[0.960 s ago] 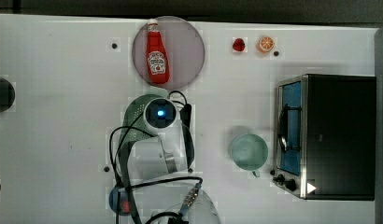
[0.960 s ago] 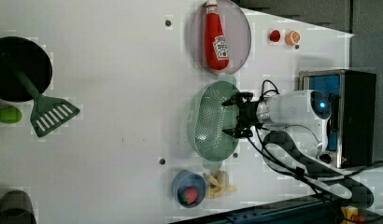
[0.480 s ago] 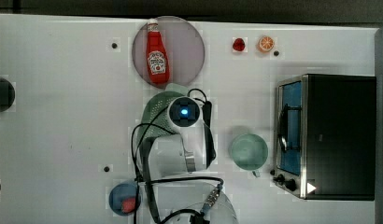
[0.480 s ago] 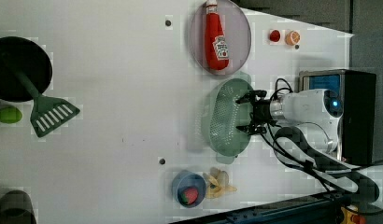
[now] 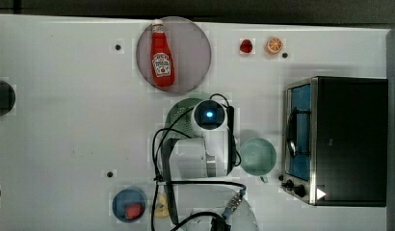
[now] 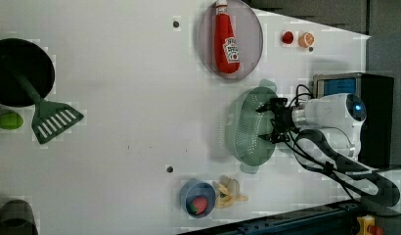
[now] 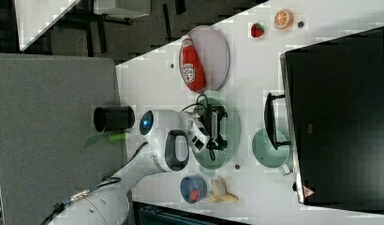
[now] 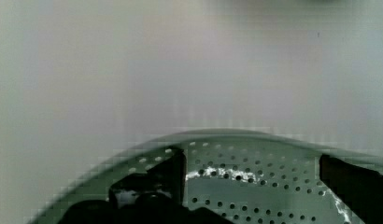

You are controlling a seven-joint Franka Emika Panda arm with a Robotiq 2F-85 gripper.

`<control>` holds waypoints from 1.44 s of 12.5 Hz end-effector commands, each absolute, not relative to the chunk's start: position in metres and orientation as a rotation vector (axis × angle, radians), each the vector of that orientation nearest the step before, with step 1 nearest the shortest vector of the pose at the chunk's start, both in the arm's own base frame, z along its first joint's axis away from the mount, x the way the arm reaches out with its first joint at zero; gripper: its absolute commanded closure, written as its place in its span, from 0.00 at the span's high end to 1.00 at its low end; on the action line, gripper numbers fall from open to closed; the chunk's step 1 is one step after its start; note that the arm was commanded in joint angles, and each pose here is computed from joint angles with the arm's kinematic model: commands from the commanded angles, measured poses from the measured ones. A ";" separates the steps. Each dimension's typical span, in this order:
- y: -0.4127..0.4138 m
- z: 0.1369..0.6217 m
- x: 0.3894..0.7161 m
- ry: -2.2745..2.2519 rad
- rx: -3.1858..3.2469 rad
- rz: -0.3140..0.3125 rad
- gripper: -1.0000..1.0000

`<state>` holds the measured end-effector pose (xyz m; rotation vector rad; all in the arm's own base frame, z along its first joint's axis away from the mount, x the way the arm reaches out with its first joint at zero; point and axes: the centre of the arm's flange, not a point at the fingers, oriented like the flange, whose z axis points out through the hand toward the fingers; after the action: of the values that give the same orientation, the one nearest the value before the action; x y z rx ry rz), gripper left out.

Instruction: Drag strainer left to right.

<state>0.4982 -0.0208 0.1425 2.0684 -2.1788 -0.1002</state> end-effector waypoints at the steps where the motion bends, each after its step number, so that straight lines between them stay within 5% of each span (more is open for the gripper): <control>1: -0.056 0.147 0.494 -2.120 2.127 -0.083 1.00; 11: -0.077 0.174 0.500 -1.843 2.403 -0.036 1.00; 15: -0.042 0.266 0.519 -1.732 2.506 0.031 1.00; 18: -0.033 0.363 0.522 -1.659 2.487 0.006 1.00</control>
<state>0.5070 -0.0386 0.3095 2.3745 -1.7455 -0.1124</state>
